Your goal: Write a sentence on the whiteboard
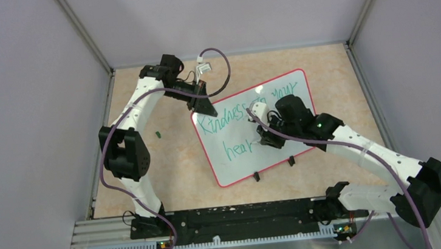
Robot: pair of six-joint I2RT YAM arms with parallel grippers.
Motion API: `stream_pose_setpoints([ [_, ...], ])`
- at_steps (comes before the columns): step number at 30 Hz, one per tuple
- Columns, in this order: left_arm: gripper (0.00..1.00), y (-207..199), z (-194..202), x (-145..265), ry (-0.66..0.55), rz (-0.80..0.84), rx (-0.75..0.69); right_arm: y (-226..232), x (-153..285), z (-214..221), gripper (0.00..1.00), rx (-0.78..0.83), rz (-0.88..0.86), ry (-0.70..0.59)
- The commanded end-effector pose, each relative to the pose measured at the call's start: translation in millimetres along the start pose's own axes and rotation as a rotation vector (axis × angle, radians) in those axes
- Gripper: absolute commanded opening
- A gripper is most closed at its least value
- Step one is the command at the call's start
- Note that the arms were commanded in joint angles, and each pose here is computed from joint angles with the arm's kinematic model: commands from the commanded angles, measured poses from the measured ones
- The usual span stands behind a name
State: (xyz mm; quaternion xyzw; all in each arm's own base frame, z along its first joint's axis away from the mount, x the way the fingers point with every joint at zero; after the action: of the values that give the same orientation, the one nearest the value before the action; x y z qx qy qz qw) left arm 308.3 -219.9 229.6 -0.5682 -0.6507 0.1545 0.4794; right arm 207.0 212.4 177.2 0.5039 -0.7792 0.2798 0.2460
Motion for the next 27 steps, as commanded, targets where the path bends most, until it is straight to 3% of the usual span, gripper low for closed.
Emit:
stream_pose_setpoints([
  [1, 0.00, 22.0, -3.1, 6.7, 0.014, -0.138, -0.067, -23.0, 10.9, -18.7, 0.00, 0.024, 0.093, -0.057],
  [11, 0.00, 21.1, -4.0, 6.8, 0.011, -0.135, -0.066, -6.7, 26.9, -28.2, 0.00, 0.043, 0.010, -0.100],
  [27, 0.00, 20.6, -4.1, 7.3, 0.011, -0.137, -0.072, -25.1, 9.1, -7.1, 0.00, 0.047, 0.109, -0.010],
])
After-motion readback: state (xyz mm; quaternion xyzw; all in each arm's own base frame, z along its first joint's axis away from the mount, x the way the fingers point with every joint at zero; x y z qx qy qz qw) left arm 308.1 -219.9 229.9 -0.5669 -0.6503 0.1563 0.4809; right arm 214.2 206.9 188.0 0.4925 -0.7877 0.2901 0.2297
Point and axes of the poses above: each gripper's point midway between its finger pads, its own x axis back along the fingers, its own y axis along the line the jaws close on, z = x × y, the point moved 2 cm from there along x, back along the fingers, and after that the axes turned 10 degrees about x, right-handed, at the moved point
